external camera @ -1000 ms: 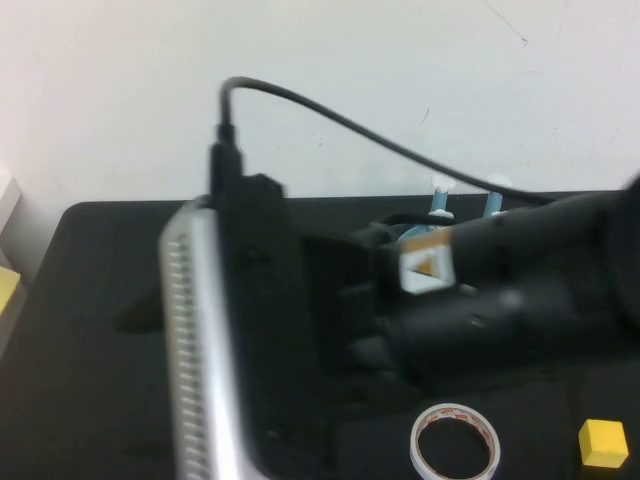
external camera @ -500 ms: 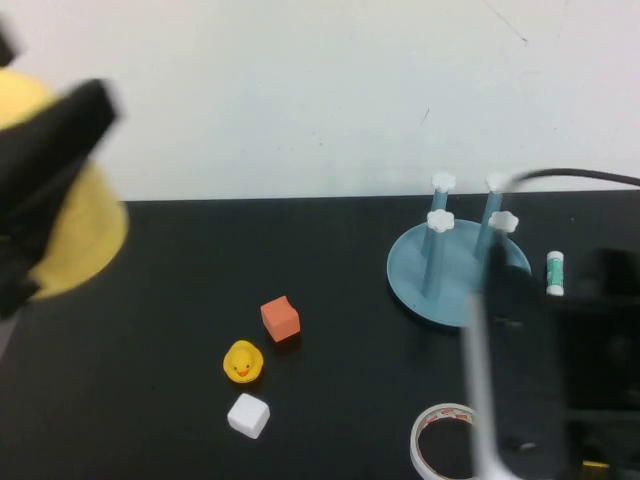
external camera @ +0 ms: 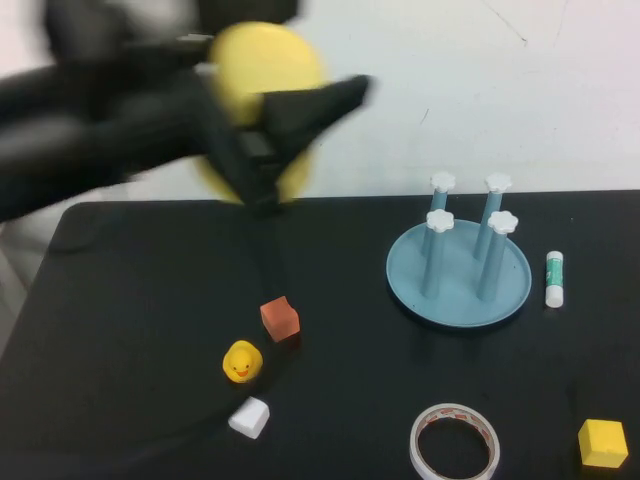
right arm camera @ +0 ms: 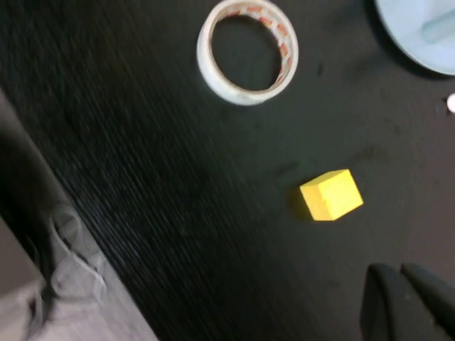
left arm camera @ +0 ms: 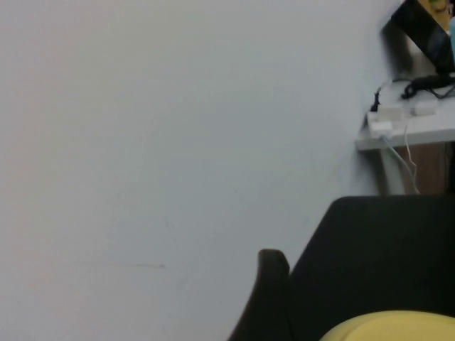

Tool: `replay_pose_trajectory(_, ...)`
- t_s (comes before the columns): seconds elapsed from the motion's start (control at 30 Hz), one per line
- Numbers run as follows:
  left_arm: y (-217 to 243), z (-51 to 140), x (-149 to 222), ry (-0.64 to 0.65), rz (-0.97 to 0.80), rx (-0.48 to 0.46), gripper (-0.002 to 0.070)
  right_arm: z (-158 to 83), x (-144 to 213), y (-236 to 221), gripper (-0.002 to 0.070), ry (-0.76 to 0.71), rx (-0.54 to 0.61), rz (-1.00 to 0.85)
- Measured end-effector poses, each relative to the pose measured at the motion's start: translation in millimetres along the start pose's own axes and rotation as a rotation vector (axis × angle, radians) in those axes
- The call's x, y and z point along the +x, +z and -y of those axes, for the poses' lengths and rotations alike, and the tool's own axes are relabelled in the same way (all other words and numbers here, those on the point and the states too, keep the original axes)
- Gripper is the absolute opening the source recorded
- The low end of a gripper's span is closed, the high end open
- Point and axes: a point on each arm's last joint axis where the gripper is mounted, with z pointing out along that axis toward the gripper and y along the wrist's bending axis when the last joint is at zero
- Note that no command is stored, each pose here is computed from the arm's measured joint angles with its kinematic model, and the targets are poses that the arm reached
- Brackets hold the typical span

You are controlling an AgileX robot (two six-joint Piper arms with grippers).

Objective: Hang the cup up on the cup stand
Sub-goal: Place the cup on the cup holder

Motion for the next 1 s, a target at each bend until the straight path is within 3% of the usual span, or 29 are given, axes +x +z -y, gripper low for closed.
replay_pose_trajectory(0.23, 86, 4.1, 38, -0.096, -0.129, -0.013, 0.0522, 1, 23, -12, 0.0003, 0.145, 0.007, 0.069)
replay_pose_trajectory(0.47, 154, -13.6, 88, -0.328, -0.192, -0.033, 0.0522, 2, 27, -13, 0.0001, 0.155, 0.009, 0.050)
replay_pose_trajectory(0.8, 220, -25.6, 158, -0.381, -0.229, -0.014, 0.0522, 2, 27, -13, 0.0000, 0.157, 0.009, 0.046)
replay_pose_trajectory(1.0, 239, -29.1, 180, -0.380, -0.227, -0.014, 0.0522, 2, 27, -13, 0.0000, 0.157, 0.009, 0.046)
